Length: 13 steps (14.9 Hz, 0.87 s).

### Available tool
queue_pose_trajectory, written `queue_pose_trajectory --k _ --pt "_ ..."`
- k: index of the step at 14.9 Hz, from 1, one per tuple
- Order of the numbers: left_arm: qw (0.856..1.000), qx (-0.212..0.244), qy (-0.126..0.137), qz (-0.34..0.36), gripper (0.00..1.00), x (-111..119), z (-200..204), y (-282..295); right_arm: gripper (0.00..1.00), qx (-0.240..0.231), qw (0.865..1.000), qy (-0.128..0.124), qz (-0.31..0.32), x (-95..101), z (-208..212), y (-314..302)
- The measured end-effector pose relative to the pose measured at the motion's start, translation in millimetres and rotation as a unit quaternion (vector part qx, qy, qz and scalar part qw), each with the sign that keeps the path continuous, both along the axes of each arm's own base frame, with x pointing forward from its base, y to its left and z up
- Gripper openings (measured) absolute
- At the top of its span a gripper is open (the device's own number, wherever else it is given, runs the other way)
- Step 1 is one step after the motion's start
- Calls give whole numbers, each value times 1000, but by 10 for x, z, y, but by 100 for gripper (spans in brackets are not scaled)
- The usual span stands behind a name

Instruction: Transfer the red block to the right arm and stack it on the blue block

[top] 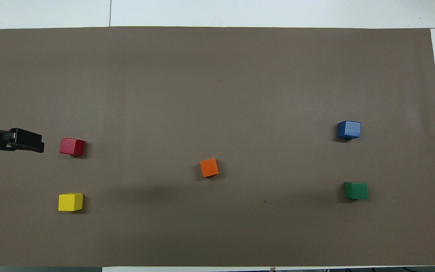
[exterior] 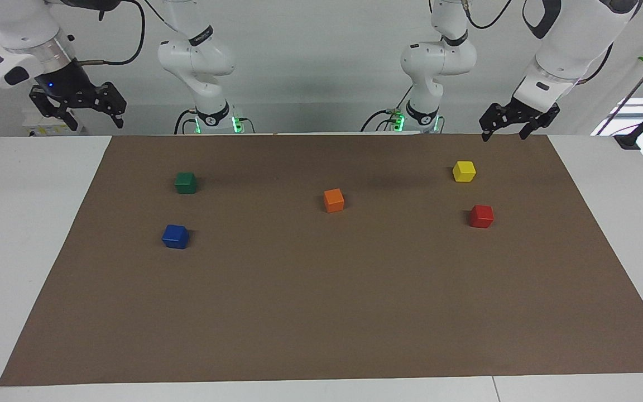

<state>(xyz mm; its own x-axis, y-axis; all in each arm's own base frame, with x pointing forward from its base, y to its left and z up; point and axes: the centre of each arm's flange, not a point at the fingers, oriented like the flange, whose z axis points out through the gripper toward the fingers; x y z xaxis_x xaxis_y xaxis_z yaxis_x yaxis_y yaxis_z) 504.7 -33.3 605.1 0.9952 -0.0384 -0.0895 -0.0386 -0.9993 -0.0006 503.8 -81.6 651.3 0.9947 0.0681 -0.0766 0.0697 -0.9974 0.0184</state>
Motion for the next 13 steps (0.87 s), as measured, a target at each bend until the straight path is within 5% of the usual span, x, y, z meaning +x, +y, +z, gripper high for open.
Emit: queue_pose_trajectory --k 6,13 --pt "1000 -4 -23 -14 100 80 -406 234 100 22 1000 -1 19 7 -23 37" --pt "999 -4 -36 -6 100 155 -1098 381 100 176 984 -27 31 -63 -373 -133"
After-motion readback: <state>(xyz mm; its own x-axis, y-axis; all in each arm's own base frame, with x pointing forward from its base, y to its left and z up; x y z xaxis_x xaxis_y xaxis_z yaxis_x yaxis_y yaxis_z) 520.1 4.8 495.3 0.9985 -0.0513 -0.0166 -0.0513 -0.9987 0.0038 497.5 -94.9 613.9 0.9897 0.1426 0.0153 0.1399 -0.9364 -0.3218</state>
